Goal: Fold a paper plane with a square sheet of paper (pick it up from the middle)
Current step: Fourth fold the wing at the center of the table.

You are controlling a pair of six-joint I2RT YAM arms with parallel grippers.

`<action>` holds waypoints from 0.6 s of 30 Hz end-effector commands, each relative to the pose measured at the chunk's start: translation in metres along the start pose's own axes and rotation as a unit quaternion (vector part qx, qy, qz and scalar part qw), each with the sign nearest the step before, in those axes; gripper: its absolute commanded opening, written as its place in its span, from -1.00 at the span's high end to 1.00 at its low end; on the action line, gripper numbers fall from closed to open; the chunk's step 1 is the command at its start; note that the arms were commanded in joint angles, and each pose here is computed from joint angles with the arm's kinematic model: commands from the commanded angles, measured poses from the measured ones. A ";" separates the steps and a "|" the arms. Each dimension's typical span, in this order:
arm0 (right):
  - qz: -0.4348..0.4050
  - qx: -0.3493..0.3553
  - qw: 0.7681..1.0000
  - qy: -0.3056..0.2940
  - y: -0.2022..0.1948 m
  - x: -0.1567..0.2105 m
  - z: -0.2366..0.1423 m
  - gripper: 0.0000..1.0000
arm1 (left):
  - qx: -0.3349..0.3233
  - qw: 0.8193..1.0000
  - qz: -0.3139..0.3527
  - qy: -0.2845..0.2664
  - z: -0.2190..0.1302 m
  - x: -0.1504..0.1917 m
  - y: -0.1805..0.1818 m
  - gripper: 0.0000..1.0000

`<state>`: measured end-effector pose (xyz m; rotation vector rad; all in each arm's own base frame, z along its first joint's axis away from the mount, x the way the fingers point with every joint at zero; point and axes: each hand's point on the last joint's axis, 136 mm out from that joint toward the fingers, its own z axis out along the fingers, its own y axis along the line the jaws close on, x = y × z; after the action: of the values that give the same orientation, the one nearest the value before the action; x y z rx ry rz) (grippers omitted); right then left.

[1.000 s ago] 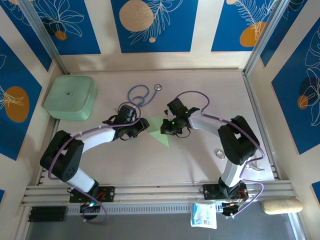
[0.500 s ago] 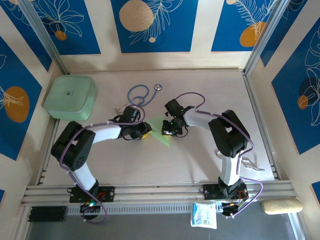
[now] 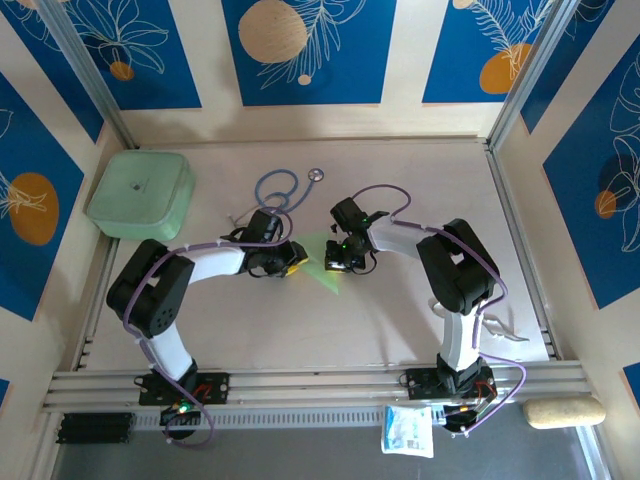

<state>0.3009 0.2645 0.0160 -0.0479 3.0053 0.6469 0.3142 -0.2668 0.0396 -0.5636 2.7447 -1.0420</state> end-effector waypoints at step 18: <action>0.016 0.012 0.999 0.027 -0.014 0.007 0.011 0.80 | 0.063 0.998 0.004 0.024 0.006 0.001 -0.015 0.42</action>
<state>0.3008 0.2642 0.0156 -0.0396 3.0123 0.6675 0.3204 -0.2780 0.0440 -0.5469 2.7066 -1.1556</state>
